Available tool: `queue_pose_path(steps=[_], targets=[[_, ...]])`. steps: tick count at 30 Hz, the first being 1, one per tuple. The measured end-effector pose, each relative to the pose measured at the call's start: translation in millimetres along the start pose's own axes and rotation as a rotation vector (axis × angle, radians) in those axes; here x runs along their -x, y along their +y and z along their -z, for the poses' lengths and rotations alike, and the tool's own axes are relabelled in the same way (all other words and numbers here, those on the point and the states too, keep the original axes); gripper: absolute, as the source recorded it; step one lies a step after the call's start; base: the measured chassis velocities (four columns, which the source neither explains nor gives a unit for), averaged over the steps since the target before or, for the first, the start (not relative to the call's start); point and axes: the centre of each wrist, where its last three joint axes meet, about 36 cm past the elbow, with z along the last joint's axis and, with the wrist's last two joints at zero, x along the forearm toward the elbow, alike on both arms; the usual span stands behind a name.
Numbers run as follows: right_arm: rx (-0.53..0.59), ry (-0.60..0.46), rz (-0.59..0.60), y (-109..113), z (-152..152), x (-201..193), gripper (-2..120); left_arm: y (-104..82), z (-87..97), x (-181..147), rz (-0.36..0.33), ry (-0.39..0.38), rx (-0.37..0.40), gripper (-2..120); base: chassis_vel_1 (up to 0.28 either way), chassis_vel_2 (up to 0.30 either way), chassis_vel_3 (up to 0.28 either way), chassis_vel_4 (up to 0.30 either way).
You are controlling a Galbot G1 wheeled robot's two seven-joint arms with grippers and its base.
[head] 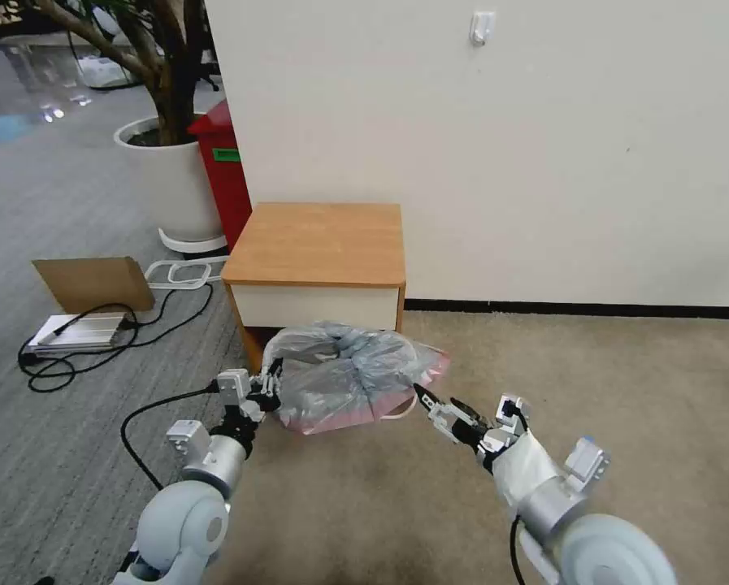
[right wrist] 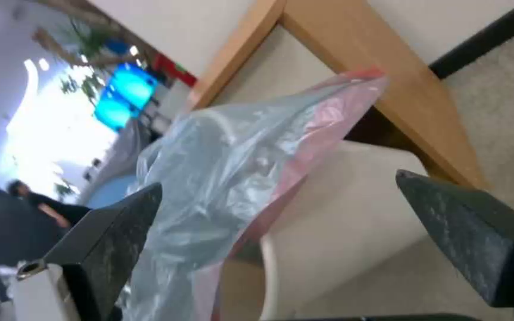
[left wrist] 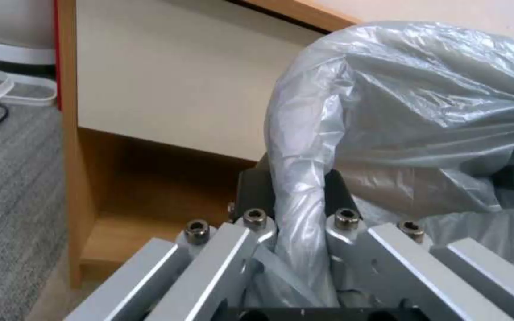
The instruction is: Pick up the garbage bag from the table and place it over the trash can.
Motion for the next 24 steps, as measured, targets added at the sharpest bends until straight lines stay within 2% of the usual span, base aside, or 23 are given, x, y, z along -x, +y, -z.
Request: queue_pose_path(steps=[9, 21, 24], targets=[[0.13, -0.087, 0.039, -13.3, -22.9, 17.7, 100, -2.8, -1.6, 0.4, 0.005, 0.003, -0.027, 5, 0.0, 0.0, 0.0, 0.0], [0.195, -0.149, 0.065, -23.0, -32.1, 32.3, 95, -9.8, -10.0, -2.9, 0.014, 0.03, -0.075, 5, 0.0, 0.0, 0.0, 0.0], [0.199, -0.157, 0.065, -26.2, -34.6, 36.6, 80, -11.5, -12.9, -4.8, 0.019, 0.04, -0.084, 5, 0.0, 0.0, 0.0, 0.0]])
